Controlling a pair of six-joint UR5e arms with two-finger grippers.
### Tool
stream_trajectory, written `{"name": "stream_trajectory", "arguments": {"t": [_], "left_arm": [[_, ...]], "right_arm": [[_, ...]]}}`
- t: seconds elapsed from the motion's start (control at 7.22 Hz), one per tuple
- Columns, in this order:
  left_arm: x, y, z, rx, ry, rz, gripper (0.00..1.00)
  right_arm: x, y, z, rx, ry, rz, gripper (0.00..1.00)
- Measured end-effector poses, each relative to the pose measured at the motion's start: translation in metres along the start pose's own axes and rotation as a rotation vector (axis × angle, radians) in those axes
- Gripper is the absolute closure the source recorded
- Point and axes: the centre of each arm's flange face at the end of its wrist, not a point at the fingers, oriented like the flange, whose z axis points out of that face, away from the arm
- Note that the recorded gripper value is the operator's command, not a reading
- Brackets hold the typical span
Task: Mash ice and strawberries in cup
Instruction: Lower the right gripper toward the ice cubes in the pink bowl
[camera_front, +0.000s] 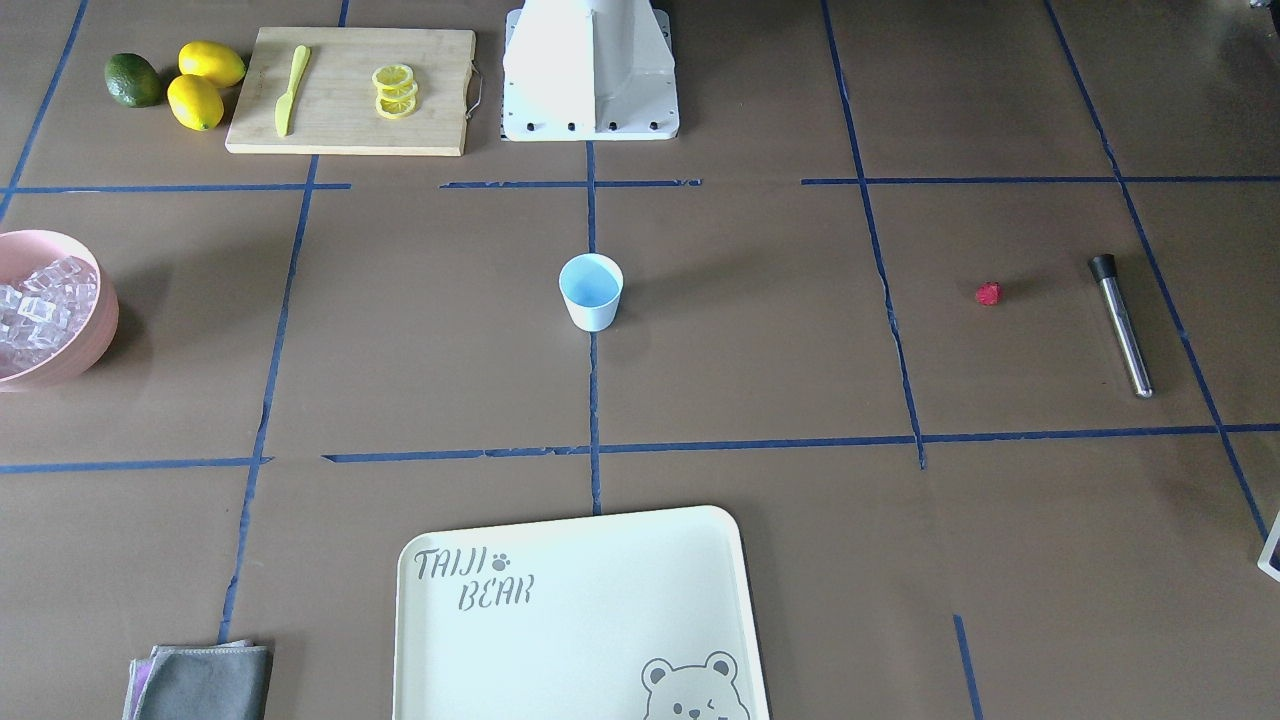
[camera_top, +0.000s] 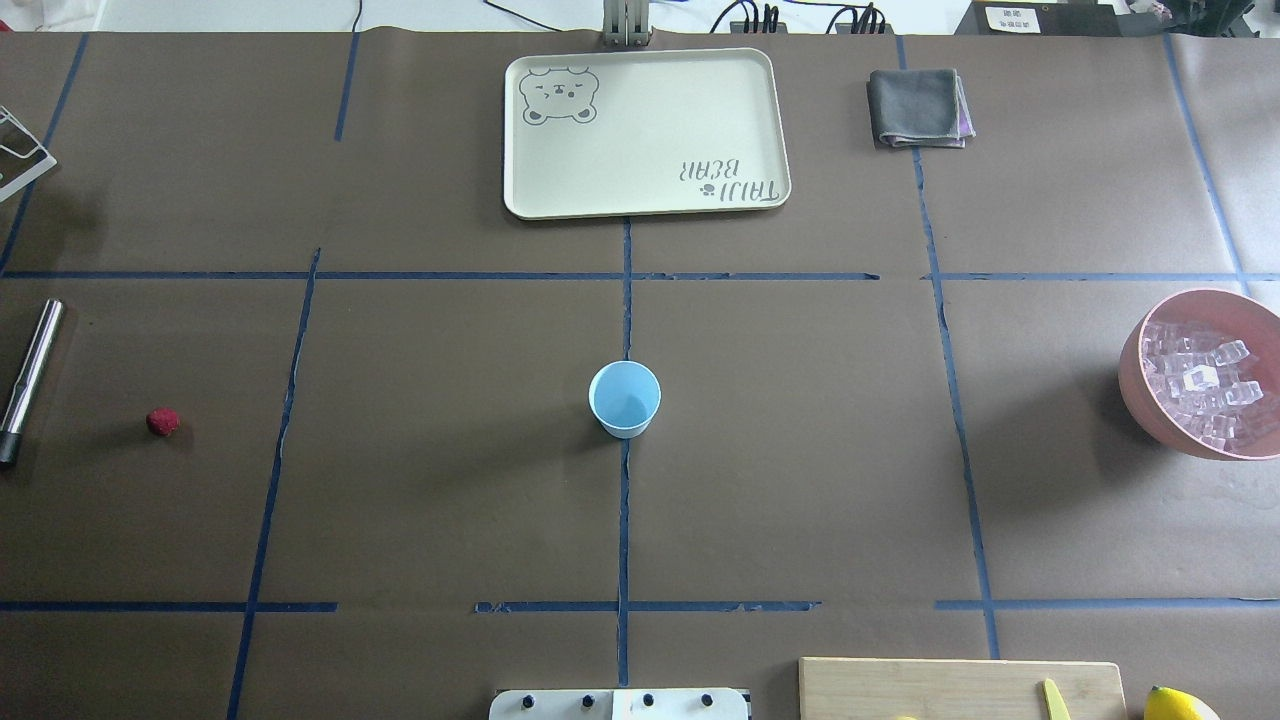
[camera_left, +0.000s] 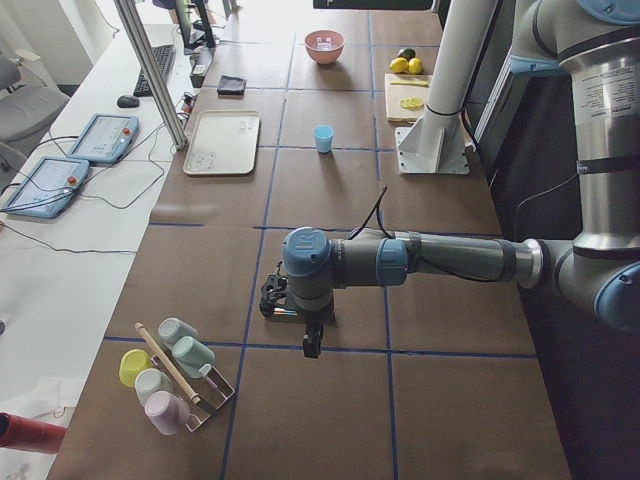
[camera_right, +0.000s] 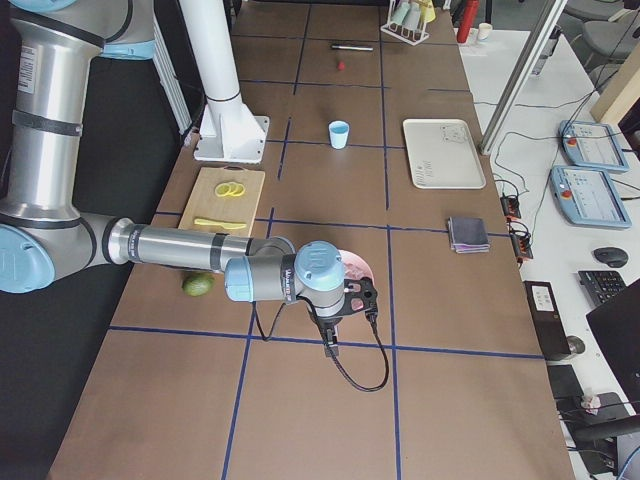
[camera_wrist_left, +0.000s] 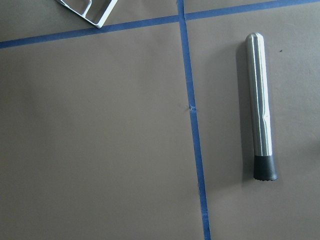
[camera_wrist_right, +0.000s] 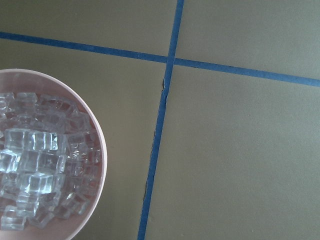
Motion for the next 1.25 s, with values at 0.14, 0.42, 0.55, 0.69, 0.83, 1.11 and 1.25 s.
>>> {"name": "stream_trajectory", "arguments": {"t": [0.14, 0.42, 0.55, 0.69, 0.83, 1.11, 1.25], "left_arm": [[0.000, 0.000, 0.000, -0.001, 0.000, -0.001, 0.00], [0.000, 0.000, 0.000, -0.002, 0.000, -0.001, 0.00], [0.000, 0.000, 0.000, -0.002, 0.000, -0.001, 0.00], [0.000, 0.000, 0.001, -0.002, 0.001, -0.001, 0.00], [0.000, 0.000, 0.001, -0.002, 0.001, -0.002, 0.00], [0.000, 0.000, 0.001, -0.003, 0.001, -0.002, 0.00], [0.000, 0.001, 0.001, -0.004, 0.001, -0.003, 0.00]], "right_arm": [[0.000, 0.000, 0.000, 0.000, 0.000, 0.000, 0.00], [0.000, 0.000, 0.000, -0.001, 0.000, -0.001, 0.00], [-0.004, -0.003, 0.000, 0.000, -0.001, -0.010, 0.00], [-0.014, -0.008, 0.000, -0.001, -0.003, -0.022, 0.00], [-0.033, -0.015, 0.000, -0.003, -0.007, -0.016, 0.00], [-0.081, -0.028, -0.001, -0.008, -0.019, 0.012, 0.00], [-0.100, -0.031, 0.005, -0.019, -0.023, 0.020, 0.00]]}}
